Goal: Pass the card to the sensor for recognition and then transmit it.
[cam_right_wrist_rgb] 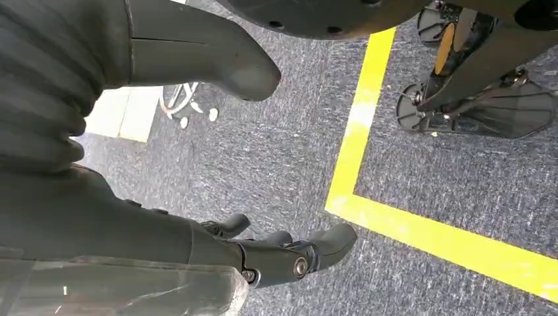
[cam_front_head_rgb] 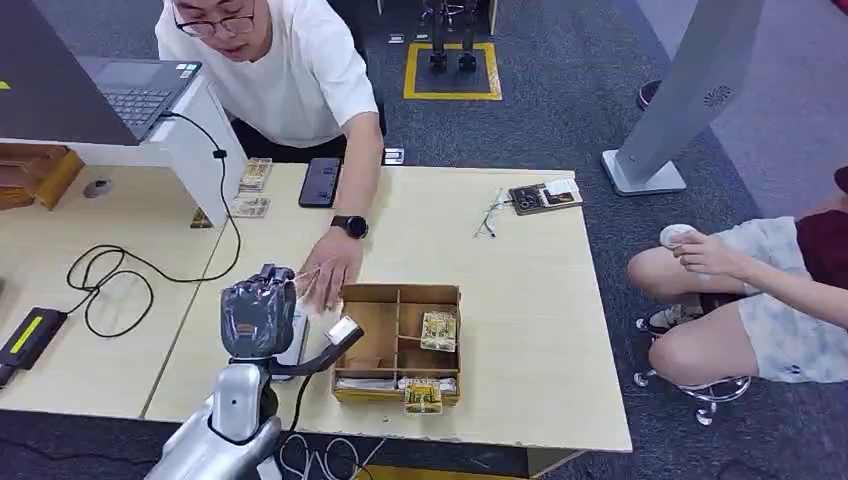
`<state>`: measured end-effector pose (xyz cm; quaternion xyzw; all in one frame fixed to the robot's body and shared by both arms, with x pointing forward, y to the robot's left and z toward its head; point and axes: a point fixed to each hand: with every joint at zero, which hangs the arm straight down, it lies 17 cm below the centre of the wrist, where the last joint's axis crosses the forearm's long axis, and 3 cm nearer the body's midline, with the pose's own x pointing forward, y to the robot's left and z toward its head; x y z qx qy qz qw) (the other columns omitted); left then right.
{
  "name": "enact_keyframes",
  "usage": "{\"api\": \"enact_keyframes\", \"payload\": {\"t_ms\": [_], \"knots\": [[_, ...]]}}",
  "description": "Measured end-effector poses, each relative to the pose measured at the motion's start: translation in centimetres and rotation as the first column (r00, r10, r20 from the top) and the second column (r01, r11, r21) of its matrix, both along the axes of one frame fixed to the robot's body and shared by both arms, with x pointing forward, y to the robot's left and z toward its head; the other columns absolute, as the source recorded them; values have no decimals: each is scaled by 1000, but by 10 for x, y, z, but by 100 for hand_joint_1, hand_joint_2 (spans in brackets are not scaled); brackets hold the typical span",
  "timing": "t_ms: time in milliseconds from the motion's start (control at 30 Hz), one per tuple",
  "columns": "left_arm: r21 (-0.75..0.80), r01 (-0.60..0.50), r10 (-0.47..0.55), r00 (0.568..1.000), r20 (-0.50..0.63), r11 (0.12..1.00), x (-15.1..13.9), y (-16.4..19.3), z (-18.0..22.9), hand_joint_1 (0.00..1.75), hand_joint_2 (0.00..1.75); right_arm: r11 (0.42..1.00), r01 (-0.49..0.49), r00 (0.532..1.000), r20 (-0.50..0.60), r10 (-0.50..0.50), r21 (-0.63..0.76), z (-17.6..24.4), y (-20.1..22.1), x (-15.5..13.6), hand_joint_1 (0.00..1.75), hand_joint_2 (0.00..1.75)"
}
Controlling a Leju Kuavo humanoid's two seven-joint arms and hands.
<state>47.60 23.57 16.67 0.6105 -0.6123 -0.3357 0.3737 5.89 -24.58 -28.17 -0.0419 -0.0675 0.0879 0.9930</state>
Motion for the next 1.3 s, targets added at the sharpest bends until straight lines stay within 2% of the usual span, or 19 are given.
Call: {"api": "enact_keyframes", "payload": {"t_ms": [767, 1300], "knots": [[38, 1, 1, 999, -41, 999, 2, 3, -18, 175, 175, 1000, 0, 1000, 9, 0, -2, 0, -2, 1, 0, 175], [61, -119, 124, 988, -91, 991, -11, 59, -45, 175, 175, 1000, 7, 1000, 7, -7, -8, 0, -4, -1, 0, 175]]}}
